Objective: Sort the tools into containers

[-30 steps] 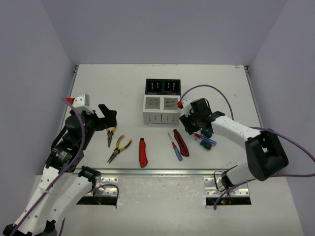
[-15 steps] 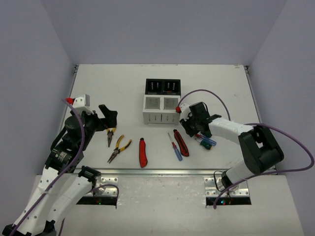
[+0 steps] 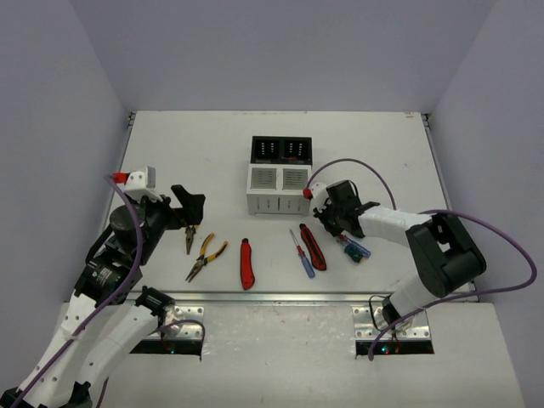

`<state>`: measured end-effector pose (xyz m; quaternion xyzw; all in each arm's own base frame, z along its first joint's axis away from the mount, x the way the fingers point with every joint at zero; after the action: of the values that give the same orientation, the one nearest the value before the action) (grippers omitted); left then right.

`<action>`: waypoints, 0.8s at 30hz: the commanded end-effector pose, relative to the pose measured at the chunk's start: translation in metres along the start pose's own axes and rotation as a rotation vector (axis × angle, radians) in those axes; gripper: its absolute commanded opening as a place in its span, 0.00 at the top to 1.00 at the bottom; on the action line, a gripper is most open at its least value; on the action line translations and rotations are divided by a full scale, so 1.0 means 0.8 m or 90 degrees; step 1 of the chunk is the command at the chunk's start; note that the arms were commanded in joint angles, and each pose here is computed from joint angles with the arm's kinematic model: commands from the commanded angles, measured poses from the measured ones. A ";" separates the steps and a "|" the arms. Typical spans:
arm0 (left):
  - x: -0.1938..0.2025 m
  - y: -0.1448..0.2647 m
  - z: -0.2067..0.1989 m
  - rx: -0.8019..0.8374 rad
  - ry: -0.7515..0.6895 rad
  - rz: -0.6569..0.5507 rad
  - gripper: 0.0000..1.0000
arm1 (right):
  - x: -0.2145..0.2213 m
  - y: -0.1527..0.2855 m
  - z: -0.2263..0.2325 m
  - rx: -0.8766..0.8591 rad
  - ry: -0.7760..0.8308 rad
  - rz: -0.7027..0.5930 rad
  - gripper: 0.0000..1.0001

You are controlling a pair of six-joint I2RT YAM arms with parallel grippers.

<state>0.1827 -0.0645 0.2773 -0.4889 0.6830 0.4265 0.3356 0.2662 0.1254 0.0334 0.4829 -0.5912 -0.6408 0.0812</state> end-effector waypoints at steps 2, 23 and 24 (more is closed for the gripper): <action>-0.009 -0.001 -0.008 0.019 0.005 -0.025 0.00 | -0.023 0.017 -0.016 0.044 0.014 -0.039 0.92; -0.009 0.001 -0.010 0.027 0.005 -0.027 0.00 | -0.176 0.198 -0.057 0.141 -0.108 -0.370 1.00; -0.009 0.000 -0.010 0.024 0.005 -0.026 0.00 | -0.189 0.206 -0.061 0.148 -0.112 -0.396 1.00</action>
<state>0.1803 -0.0663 0.2789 -0.4869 0.6855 0.4209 0.3404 0.2881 0.1314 0.1870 0.5542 -0.5594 -0.6070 -0.1069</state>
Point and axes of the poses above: each gripper's point midway between its finger pads, its own y axis back along the fingers, its own z axis along the line the jaws close on, x = y × z, the point moved 5 cm from there along y, back along the fingers, and after that the axes turned 5 degrees about y, right-handed, at the moved point
